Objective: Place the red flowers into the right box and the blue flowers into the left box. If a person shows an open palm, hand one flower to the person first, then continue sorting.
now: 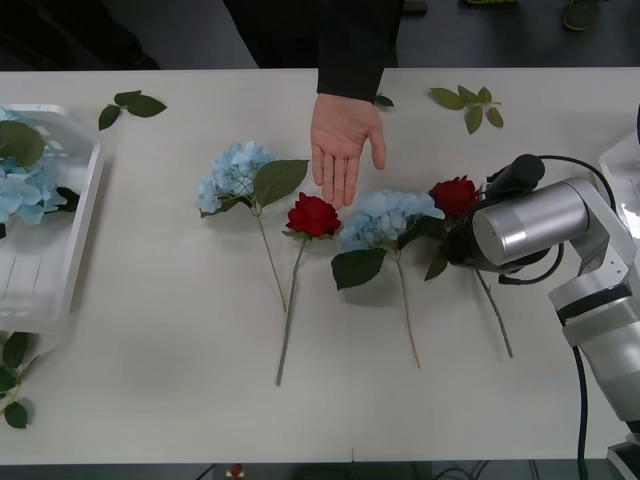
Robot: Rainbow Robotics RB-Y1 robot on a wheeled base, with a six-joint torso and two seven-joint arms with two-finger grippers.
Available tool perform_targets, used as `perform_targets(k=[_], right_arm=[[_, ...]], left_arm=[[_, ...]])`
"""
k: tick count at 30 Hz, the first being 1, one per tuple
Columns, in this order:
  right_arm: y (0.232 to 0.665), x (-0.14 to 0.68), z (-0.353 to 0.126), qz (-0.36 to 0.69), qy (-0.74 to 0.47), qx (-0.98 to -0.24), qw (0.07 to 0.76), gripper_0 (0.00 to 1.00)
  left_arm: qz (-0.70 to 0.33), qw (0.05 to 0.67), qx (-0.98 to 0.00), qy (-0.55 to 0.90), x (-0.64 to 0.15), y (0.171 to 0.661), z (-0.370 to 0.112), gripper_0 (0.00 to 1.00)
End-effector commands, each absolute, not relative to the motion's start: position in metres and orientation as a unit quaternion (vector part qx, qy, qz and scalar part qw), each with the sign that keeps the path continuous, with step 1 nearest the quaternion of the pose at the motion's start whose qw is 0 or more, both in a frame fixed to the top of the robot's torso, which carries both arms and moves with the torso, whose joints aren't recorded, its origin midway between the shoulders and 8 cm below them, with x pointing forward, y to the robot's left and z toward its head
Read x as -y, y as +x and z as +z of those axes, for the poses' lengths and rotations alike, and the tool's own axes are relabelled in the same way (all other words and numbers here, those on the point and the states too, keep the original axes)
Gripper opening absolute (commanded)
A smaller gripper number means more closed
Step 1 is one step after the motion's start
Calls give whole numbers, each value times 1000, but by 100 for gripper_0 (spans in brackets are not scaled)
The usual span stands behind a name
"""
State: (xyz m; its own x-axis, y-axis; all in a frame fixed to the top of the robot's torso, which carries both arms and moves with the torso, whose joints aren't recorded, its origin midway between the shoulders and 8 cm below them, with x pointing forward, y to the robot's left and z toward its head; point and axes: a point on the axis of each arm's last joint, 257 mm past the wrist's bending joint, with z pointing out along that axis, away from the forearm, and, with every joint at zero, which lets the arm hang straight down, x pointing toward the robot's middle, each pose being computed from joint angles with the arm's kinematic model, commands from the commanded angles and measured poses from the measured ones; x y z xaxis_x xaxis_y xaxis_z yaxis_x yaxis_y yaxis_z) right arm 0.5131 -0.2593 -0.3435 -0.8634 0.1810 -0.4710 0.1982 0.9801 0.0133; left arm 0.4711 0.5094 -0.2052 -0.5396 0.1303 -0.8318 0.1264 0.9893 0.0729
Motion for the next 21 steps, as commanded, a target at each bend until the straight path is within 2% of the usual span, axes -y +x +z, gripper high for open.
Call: perform_targets(k=[1,4,11,16,21], right_arm=[[510,270,-319,-28,102,-962,252,0],[507,282,-297,-33,102,-958,264,0],[507,295,-233,-12,94,-935,342,0],[511,282,-168,9,44,-904,424,0],[530,256,-92,16,-38,-837,545,0]], left_arm=[[21,487,-869,79,-519,478,-174,100],[20,487,-869,79,-519,478,-174,100],[20,487,-870,79,-518,478,-175,100],[19,487,-870,79,-517,478,-175,100],[20,487,-870,79,-518,478,-175,100]])
